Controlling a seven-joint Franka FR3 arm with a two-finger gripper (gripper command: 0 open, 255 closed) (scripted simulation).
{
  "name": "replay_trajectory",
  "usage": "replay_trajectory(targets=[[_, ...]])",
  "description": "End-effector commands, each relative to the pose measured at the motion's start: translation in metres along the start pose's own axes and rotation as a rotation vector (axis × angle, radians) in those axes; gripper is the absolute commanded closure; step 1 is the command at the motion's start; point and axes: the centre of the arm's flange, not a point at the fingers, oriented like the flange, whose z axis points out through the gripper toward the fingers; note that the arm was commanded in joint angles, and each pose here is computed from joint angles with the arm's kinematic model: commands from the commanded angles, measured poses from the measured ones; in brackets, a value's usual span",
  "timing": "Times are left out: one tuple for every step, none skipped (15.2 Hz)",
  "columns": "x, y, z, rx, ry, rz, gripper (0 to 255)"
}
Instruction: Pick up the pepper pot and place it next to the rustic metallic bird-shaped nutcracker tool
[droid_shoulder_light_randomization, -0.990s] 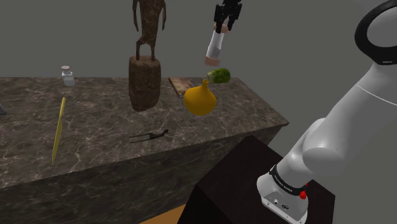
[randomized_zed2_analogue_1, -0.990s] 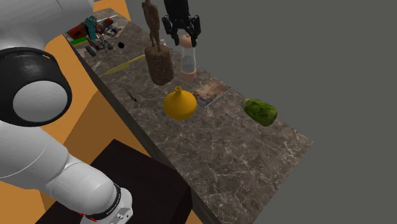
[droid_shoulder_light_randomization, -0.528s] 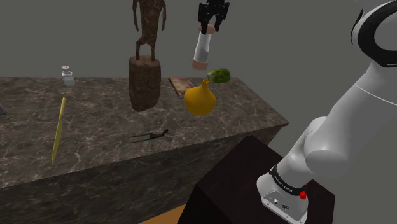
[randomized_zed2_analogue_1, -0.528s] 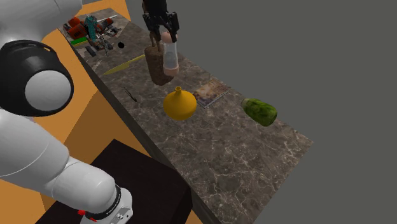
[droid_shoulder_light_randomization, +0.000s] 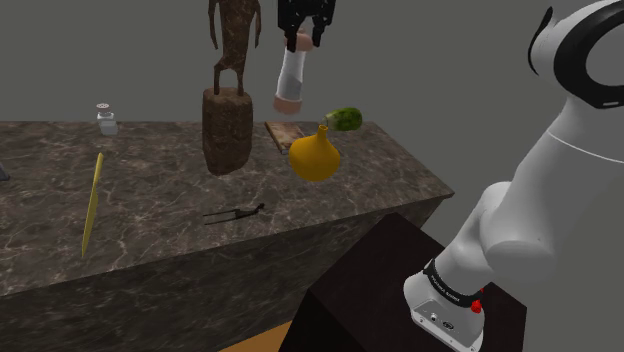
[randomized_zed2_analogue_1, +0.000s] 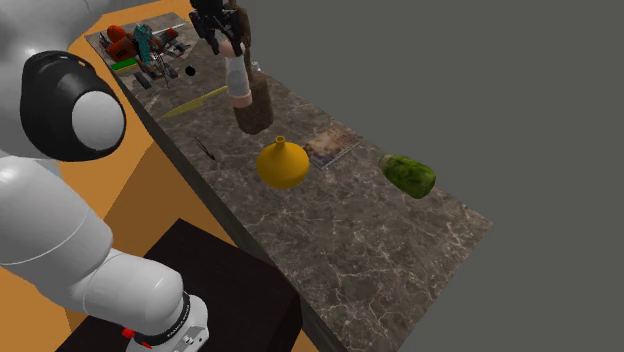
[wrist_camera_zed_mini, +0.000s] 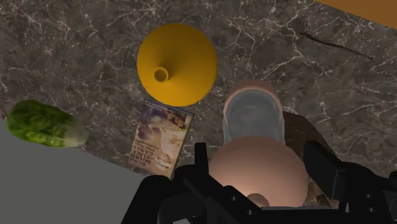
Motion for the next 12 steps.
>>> replay_trajectory(targets=[[0.001,-0.028,-0.002,0.0,0.0,0.001,255],[0.001,-0.041,-0.005,0.0,0.0,0.001,255],[0.001,-0.054,-0.007,0.0,0.0,0.001,255],[0.001,-0.067,-0.009,0.0,0.0,0.001,255],[0.001,-0.08,-0.012,0.0,0.0,0.001,255],[0.001,-0.093,-0.014,0.0,0.0,0.001,255],[0.001,-0.103,-0.016,0.0,0.0,0.001,255],[0.001,-0.104,-0.011,0.0,0.0,0.001,255],[0.001,-0.105,-0.006,0.0,0.0,0.001,255],[0.001,-0.106,0.0,0.0,0.0,0.001,255],[0.001,-0.107,0.005,0.0,0.0,0.001,255],[0.0,-0.108,0.01,0.0,0.0,0.001,255]])
